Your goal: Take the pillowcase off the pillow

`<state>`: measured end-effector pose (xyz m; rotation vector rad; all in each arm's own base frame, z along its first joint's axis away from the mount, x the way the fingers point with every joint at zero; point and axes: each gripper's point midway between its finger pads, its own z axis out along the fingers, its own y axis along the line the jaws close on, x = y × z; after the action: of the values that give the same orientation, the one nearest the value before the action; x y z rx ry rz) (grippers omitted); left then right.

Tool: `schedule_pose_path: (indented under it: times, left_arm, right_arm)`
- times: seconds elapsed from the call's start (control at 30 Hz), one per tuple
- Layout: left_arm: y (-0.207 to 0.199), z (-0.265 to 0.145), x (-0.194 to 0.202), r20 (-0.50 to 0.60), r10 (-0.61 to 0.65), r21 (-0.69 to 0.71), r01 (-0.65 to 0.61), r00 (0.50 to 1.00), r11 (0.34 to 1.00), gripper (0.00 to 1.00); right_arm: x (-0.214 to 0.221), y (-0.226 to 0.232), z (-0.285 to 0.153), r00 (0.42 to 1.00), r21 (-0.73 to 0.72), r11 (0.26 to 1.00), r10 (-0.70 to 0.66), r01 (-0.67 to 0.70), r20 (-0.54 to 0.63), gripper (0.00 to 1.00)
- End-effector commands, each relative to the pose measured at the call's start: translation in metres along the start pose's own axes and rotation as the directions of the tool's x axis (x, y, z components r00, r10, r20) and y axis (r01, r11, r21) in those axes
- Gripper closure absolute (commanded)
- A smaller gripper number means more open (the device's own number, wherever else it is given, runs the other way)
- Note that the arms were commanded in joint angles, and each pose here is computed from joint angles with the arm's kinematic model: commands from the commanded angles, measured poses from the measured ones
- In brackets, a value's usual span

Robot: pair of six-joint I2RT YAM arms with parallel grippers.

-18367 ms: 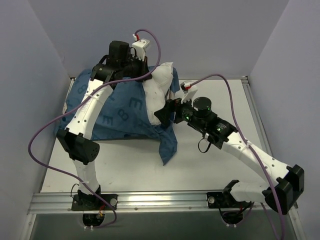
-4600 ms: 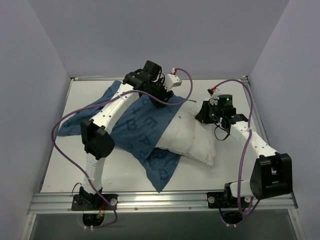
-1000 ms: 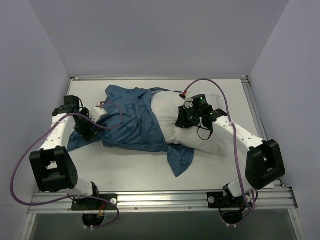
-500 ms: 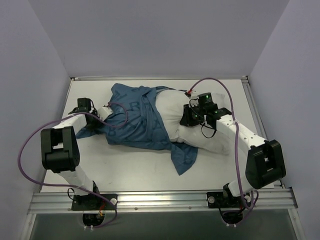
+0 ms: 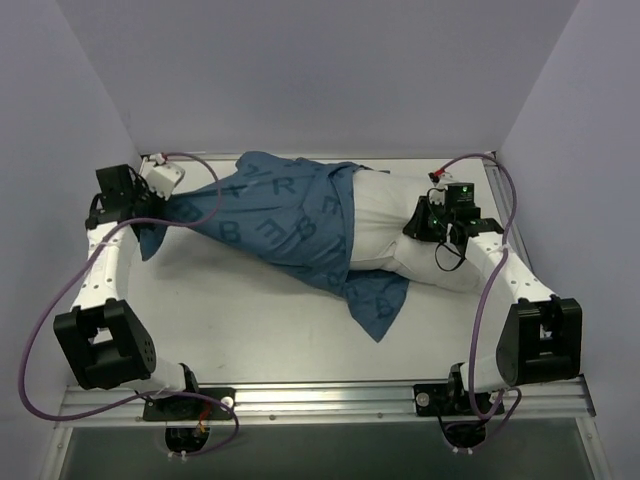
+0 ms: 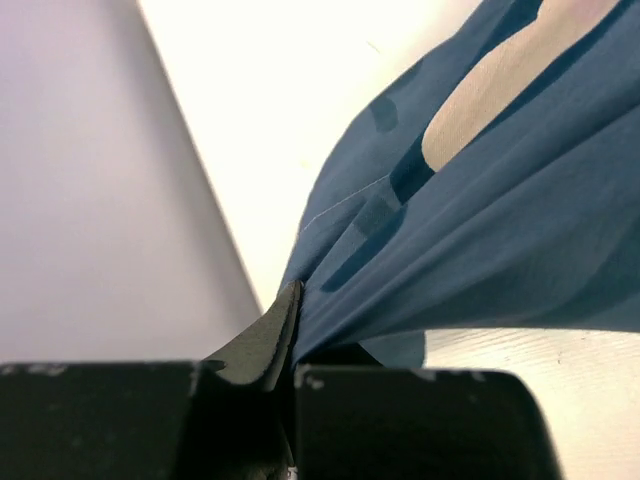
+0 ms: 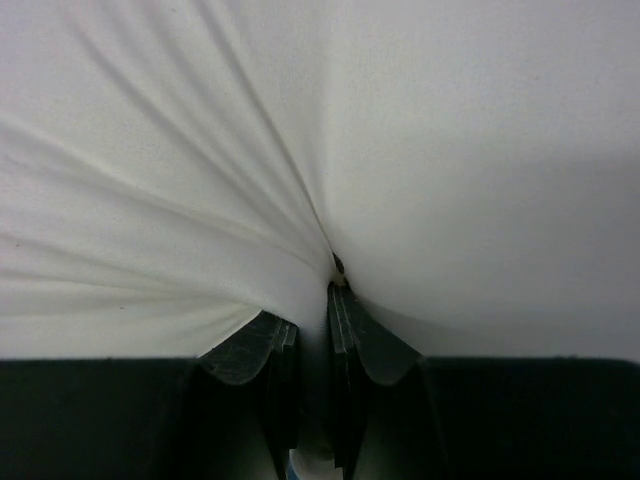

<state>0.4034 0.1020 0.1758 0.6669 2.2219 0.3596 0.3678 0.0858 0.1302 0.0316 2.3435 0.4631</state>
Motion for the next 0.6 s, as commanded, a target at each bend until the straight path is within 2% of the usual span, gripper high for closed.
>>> schedule_pose_path:
  times: [0.0,0.07,0.1,0.2,0.23,0.47,0.57]
  left_arm:
    - [0.148,-0.112,-0.013,-0.022,-0.062,-0.486,0.044,0.998,0.873,0.98]
    - [0.156,-0.134,-0.025,-0.009,-0.050,-0.503,0.039,0.999,0.863,0.98]
    - [0.173,-0.157,-0.040,0.027,-0.043,-0.549,0.050,0.999,0.834,0.98]
    - [0.199,-0.186,-0.051,0.072,-0.059,-0.613,0.091,0.996,0.785,0.98]
    - [0.213,-0.207,-0.060,0.106,-0.052,-0.648,0.109,0.993,0.754,0.98]
    - [0.243,-0.276,-0.109,0.246,0.013,-0.730,0.176,0.969,0.660,0.98]
    - [0.246,-0.295,-0.124,0.293,0.039,-0.737,0.200,0.955,0.645,0.98]
  right_arm:
    - [-0.001,-0.123,-0.038,0.998,0.506,0.860,0.051,-0.065,0.042,1.00]
    - [-0.002,-0.134,-0.041,0.997,0.531,0.843,0.067,-0.082,0.047,1.00]
    - [-0.003,-0.138,-0.044,0.997,0.549,0.832,0.068,-0.083,0.049,1.00]
    - [-0.004,-0.149,-0.051,0.996,0.581,0.809,0.076,-0.091,0.051,1.00]
    - [-0.007,-0.150,-0.053,0.996,0.585,0.806,0.075,-0.095,0.058,1.00]
    - [-0.024,-0.165,-0.075,0.993,0.642,0.758,0.071,-0.119,0.099,1.00]
    - [-0.028,-0.167,-0.077,0.992,0.643,0.755,0.076,-0.126,0.105,1.00]
